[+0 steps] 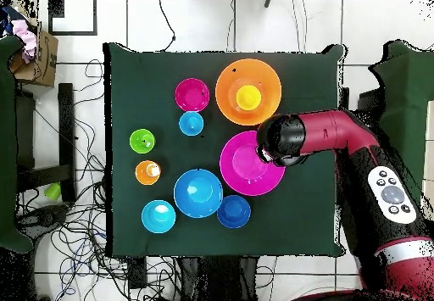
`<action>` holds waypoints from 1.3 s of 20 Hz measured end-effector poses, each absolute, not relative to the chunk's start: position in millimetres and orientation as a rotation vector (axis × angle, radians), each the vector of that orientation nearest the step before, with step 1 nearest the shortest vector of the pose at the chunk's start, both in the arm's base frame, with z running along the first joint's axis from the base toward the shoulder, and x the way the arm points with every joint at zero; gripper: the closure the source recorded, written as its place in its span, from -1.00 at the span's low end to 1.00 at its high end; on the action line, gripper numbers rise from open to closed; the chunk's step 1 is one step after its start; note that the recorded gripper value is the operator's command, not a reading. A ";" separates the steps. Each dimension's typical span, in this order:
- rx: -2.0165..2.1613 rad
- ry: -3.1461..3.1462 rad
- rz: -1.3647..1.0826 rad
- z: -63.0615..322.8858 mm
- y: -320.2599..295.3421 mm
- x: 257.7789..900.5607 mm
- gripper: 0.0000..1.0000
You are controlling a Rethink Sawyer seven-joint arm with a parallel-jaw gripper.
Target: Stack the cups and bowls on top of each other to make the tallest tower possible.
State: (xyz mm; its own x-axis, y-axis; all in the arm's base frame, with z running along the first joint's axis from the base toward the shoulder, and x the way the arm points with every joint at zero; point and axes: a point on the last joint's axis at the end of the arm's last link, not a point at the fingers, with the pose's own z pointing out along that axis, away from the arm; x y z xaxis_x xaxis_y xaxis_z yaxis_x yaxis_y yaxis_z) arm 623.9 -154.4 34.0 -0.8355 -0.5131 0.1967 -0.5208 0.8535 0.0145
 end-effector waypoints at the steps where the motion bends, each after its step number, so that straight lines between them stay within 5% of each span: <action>1: 0.803 -2.842 0.044 21.7 -153.8 621.1 -1.00; 15: 0.867 -2.875 -0.041 -55.0 -134.9 591.5 -1.00; 21: 0.888 -2.868 -0.021 -44.1 -139.7 576.4 -1.00; 26: 0.850 -2.866 0.022 5.9 -161.1 558.3 -1.00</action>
State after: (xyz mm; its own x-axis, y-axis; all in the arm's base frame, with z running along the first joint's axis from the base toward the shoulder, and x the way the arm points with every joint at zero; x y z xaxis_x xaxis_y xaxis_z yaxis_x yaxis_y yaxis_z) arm 558.3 -161.1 5.9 -0.8275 -0.5412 0.1497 -0.5434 0.8389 0.0293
